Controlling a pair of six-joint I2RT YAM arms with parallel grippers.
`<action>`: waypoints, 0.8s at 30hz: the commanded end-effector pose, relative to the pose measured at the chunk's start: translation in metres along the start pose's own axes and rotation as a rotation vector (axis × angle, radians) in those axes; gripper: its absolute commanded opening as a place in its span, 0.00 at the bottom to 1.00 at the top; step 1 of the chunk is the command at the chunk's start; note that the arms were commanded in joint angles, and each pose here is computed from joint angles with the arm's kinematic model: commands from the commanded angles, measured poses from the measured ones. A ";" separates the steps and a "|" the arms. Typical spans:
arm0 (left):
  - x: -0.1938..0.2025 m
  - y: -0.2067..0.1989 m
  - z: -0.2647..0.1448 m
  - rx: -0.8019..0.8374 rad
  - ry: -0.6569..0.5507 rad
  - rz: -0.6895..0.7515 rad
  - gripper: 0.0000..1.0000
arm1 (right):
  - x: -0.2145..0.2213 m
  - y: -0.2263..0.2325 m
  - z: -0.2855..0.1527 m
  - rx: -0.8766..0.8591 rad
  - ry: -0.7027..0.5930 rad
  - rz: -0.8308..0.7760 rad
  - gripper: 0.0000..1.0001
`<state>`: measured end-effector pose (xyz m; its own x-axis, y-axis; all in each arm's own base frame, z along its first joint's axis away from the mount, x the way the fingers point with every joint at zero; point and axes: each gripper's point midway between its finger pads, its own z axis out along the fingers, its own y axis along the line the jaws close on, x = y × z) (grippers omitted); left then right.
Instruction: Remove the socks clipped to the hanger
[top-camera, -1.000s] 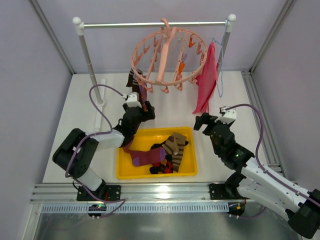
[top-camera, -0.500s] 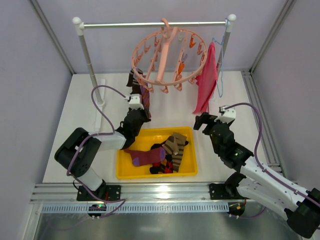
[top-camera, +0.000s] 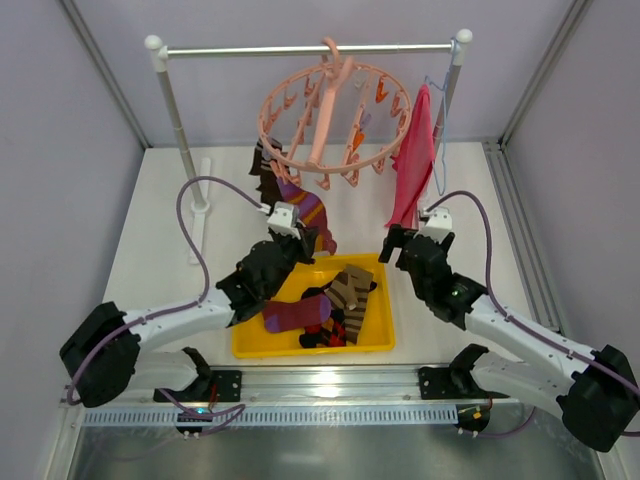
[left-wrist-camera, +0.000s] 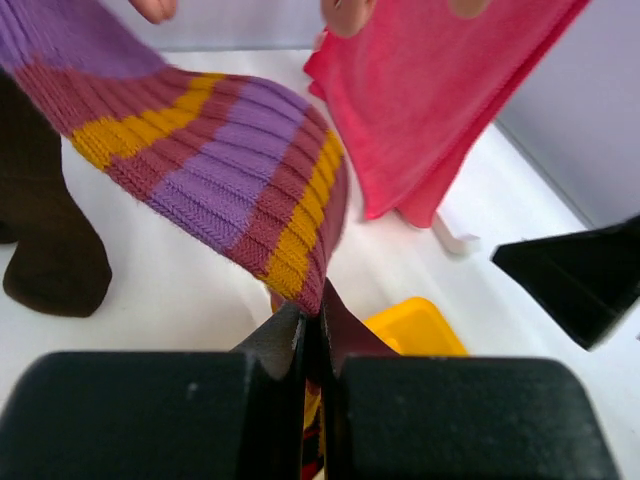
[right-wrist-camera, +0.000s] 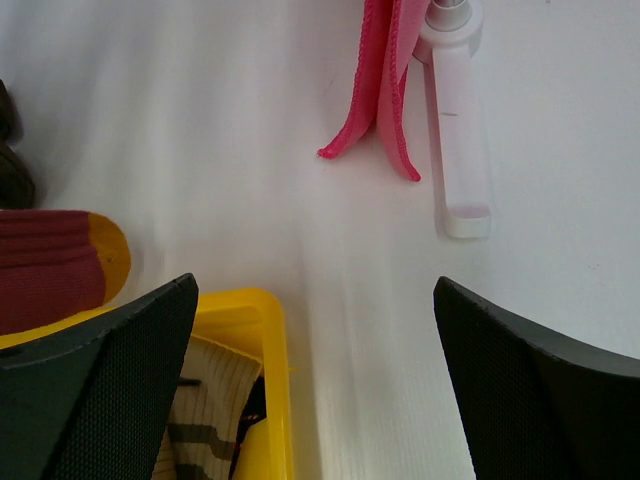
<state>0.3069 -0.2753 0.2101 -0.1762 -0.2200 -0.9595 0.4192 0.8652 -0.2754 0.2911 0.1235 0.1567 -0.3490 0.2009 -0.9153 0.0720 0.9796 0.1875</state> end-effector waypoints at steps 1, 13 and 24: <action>-0.026 -0.015 -0.018 0.050 -0.017 0.009 0.00 | -0.025 0.014 -0.004 -0.033 -0.034 0.068 1.00; -0.039 -0.042 -0.070 0.278 -0.014 0.007 0.00 | -0.051 0.057 -0.029 -0.054 -0.055 -0.010 1.00; -0.016 -0.056 -0.078 0.379 0.076 0.029 0.00 | -0.081 0.124 -0.056 -0.144 -0.123 -0.023 1.00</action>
<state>0.2261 -0.2781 0.2405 -0.2251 -0.1664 -0.9600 0.6755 0.6835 -0.2768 0.2717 0.2216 0.2398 -0.3021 0.1359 -0.9435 -0.0919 0.9810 0.1707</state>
